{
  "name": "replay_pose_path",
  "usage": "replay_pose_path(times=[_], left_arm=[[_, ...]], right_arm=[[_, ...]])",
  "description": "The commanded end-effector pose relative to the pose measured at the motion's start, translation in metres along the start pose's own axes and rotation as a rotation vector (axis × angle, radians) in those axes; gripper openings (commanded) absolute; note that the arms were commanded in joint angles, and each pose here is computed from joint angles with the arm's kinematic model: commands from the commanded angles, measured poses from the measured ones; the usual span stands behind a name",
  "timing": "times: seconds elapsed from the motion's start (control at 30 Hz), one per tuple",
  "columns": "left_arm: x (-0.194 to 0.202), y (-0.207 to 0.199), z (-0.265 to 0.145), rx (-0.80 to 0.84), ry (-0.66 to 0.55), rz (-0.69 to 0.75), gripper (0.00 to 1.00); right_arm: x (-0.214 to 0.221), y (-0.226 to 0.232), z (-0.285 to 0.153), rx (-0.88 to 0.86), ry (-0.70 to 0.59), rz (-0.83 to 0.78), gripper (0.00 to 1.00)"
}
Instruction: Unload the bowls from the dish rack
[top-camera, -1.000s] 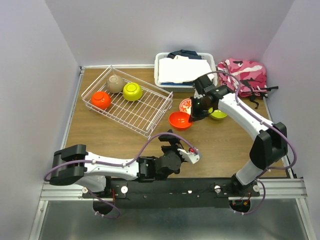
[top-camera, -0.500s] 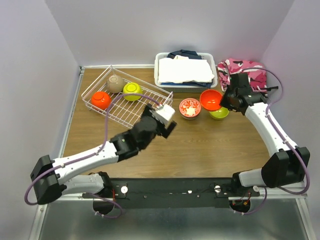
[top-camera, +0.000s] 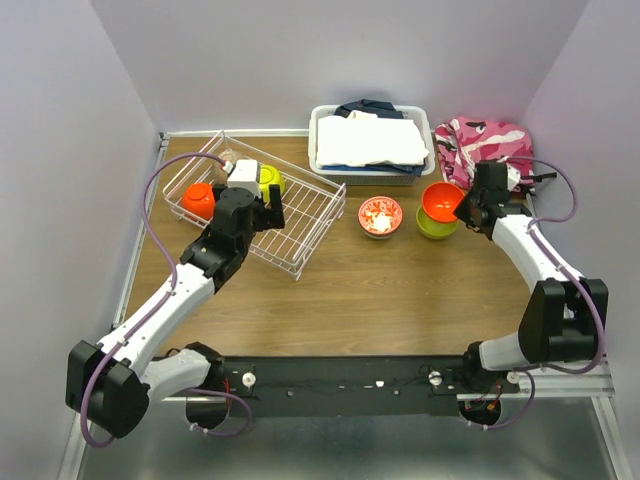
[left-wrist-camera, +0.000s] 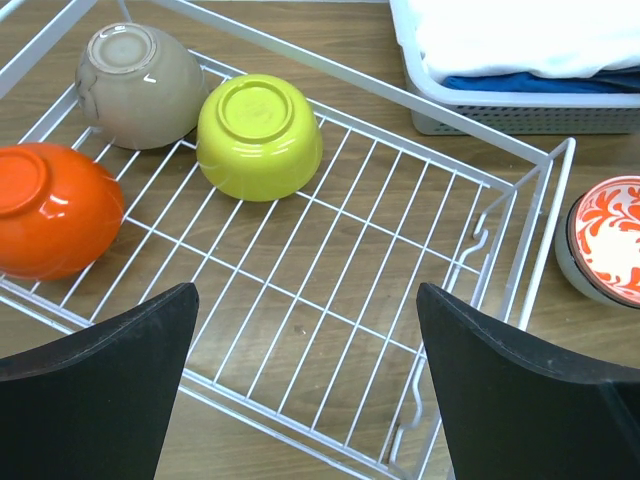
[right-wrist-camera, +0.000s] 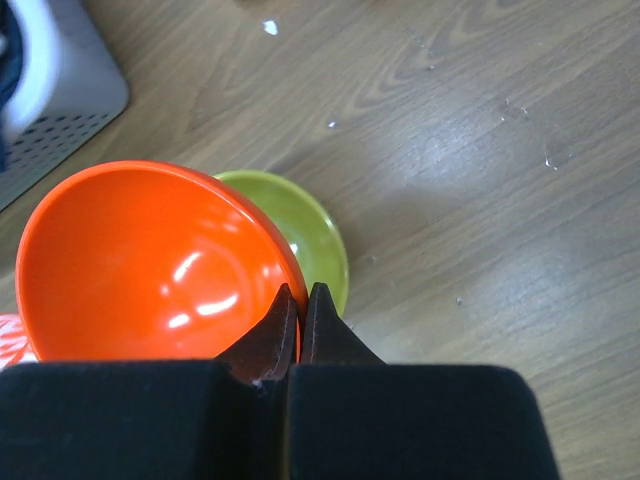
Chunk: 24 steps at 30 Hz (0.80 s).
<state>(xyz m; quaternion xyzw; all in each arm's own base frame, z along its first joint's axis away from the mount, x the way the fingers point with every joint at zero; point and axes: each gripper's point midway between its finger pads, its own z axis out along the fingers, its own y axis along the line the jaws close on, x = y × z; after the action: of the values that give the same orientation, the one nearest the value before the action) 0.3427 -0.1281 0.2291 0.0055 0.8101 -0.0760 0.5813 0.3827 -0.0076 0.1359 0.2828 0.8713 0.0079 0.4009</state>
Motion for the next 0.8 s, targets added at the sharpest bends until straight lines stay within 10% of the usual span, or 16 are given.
replay_pose_path(times=[0.0,0.33,0.77], left_arm=[[-0.011,0.007,-0.003,-0.044,-0.013,-0.03,0.99],[-0.012,0.015,-0.004,-0.082,-0.014,0.005,0.99],[-0.007,0.022,-0.001,-0.118,-0.007,0.037,0.99]], right_arm=[[0.001,-0.003,0.029,0.015,-0.019,0.036,0.01],[0.032,-0.001,0.047,-0.032,0.079,-0.004,0.09],[0.019,0.008,0.016,-0.074,0.089,-0.016,0.73]])
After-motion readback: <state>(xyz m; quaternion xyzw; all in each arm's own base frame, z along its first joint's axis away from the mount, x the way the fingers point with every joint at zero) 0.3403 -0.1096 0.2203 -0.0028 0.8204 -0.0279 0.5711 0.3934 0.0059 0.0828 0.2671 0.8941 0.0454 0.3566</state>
